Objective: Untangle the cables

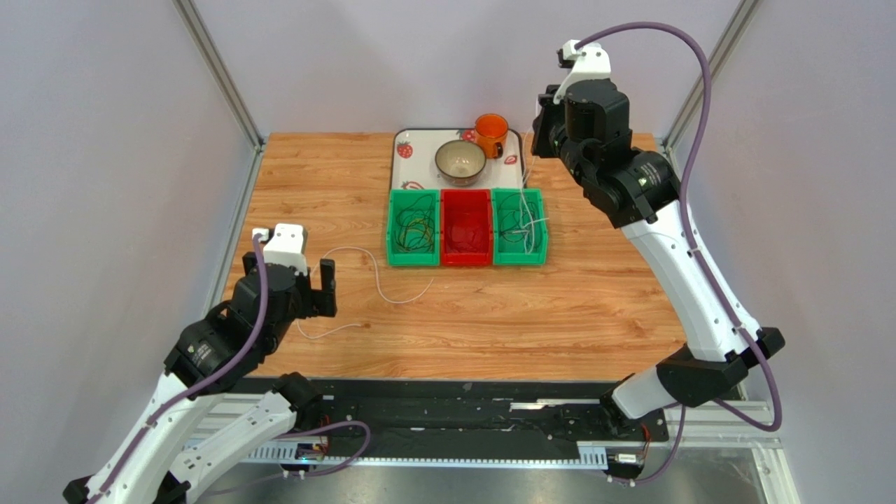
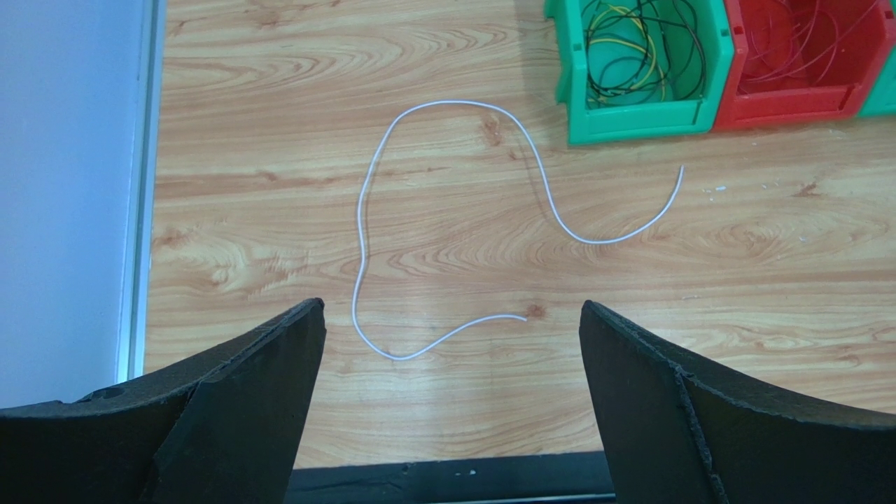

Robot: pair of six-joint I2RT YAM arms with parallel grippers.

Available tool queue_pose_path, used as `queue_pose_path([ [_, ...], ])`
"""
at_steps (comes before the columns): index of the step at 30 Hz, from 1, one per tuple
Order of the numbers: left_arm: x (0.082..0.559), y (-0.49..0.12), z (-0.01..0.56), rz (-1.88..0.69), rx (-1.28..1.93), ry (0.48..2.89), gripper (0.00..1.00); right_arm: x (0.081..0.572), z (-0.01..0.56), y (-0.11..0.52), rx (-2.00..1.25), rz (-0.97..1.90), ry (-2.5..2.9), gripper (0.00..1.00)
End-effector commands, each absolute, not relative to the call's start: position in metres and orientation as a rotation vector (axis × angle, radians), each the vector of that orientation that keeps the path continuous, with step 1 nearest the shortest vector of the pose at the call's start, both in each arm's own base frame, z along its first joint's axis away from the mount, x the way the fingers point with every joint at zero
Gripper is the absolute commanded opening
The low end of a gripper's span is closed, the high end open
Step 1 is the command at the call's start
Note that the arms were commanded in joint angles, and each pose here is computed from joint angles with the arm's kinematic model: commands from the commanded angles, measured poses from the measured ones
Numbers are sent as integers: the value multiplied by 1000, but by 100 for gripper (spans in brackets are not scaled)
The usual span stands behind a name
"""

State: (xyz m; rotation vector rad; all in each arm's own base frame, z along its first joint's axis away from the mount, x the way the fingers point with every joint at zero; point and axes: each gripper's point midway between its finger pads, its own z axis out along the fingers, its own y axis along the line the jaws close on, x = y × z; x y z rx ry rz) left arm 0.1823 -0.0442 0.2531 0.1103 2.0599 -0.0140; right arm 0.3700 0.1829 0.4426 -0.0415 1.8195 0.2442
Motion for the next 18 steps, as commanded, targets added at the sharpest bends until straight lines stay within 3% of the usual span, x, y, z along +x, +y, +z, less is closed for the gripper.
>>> queue_pose_path([
  [1,185,-46,258,-19,129,2033,99,383,448,185,-58,288,1773,0],
  [18,186,-47,256,-16,133,2038,99,416,351,197,-121,273,1913,0],
])
